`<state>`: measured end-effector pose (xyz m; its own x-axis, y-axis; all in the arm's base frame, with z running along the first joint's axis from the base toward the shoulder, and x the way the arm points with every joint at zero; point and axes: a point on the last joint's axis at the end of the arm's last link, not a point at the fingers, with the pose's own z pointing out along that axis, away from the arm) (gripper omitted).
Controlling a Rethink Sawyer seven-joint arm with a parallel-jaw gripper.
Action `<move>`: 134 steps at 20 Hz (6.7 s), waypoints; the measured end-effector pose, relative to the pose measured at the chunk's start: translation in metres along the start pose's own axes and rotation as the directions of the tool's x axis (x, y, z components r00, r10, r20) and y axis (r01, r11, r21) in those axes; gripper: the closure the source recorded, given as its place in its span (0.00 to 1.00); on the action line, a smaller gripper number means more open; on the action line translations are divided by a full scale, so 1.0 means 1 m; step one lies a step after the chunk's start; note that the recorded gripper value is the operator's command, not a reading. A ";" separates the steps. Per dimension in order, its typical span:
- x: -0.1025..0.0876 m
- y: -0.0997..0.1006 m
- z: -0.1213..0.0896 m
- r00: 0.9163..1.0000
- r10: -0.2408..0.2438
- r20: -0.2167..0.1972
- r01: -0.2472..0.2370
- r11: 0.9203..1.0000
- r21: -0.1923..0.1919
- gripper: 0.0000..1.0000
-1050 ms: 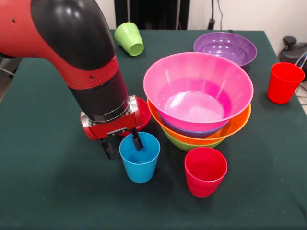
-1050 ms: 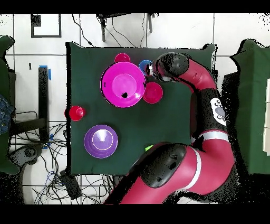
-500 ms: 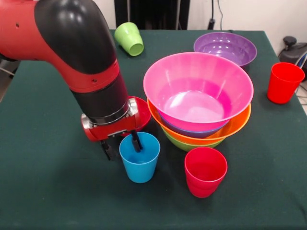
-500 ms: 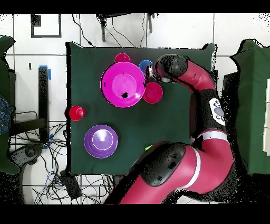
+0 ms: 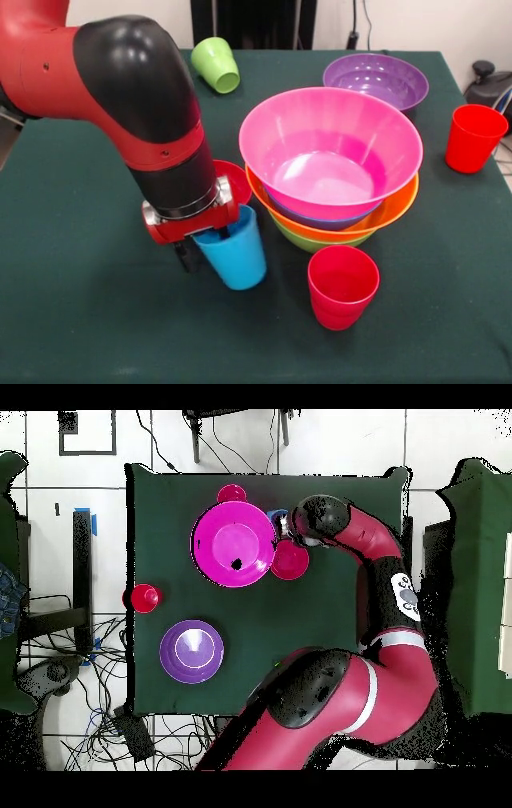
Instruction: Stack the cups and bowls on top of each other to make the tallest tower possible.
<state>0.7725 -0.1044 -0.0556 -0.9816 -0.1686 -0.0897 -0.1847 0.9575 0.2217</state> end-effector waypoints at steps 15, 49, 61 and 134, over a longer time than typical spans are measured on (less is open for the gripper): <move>-0.006 0.008 -0.007 0.999 -0.032 -0.009 0.032 0.999 0.032 1.00; 0.053 -0.121 -0.215 0.995 0.097 -0.020 -0.094 0.988 0.120 1.00; 0.024 -0.024 -0.209 0.999 0.036 0.023 -0.033 0.992 -0.122 1.00; 0.027 0.108 -0.069 0.981 -0.156 -0.111 0.134 0.975 -0.180 1.00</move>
<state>0.7226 -0.0216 0.0325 -0.9401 -0.3407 -0.0143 -0.3205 0.8684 0.3783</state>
